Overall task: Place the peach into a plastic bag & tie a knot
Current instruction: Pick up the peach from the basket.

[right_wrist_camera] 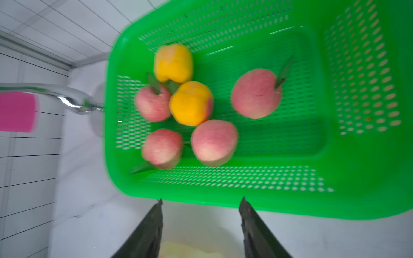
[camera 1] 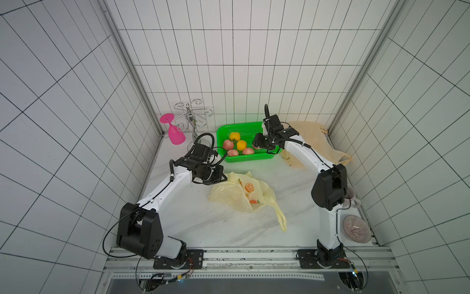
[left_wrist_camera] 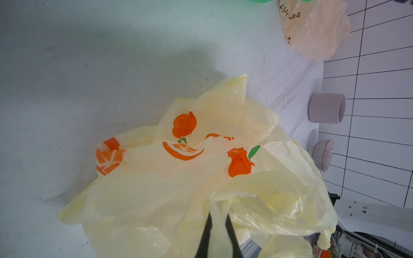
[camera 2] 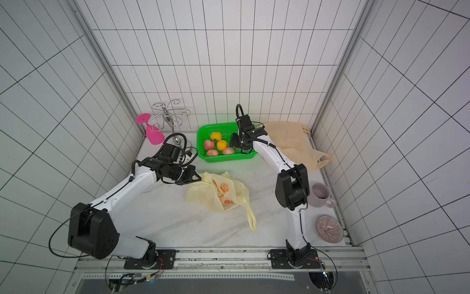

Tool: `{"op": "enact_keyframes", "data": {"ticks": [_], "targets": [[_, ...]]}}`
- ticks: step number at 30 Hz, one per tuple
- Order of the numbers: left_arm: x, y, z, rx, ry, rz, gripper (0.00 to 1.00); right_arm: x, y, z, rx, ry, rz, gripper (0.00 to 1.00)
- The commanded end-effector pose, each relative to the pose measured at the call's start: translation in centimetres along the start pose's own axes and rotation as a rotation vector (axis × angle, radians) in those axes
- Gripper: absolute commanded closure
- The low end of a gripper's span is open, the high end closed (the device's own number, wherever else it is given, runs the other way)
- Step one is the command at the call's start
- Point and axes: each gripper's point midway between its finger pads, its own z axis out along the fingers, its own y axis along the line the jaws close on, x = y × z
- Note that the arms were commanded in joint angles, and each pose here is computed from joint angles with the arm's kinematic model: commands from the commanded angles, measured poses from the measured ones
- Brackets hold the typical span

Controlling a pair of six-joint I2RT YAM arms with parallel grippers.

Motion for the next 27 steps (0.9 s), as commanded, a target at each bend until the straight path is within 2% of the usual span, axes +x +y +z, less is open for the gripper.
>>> {"op": "enact_keyframes", "data": {"ticks": [1,3,5,11,16,21,26,27], "targets": [[-1.7,-1.3,-1.5,0.019,-0.061,0.054,1.00,-3.9,-1.4,-0.8,0.128,-0.073,-0.054,0.19],[-1.7,-1.3,-1.4,0.027,-0.054,0.052,1.00,-3.8,-2.2,1.5,0.167,-0.050,-0.074,0.10],[-1.7,-1.3,-1.2,0.030,-0.053,0.051,1.00,-3.8,-2.6,3.3,0.178,-0.035,-0.082,0.08],[-2.0,-2.3,-1.9,0.061,-0.069,0.064,1.00,-3.7,-3.2,7.7,0.179,-0.049,-0.086,0.07],[-2.0,-2.9,-2.5,0.075,-0.076,0.065,1.00,-4.6,-3.0,9.7,0.156,-0.104,-0.073,0.10],[-1.6,-2.6,-2.6,0.060,-0.070,0.063,1.00,-5.8,-2.8,10.7,0.127,-0.157,-0.057,0.17],[-1.5,-2.6,-2.8,0.054,-0.078,0.063,1.00,-7.0,-2.8,10.1,0.130,-0.200,-0.059,0.33],[-1.5,-2.7,-3.0,0.056,-0.080,0.062,1.00,-7.4,-2.6,9.7,0.128,-0.214,-0.060,0.39]]}}
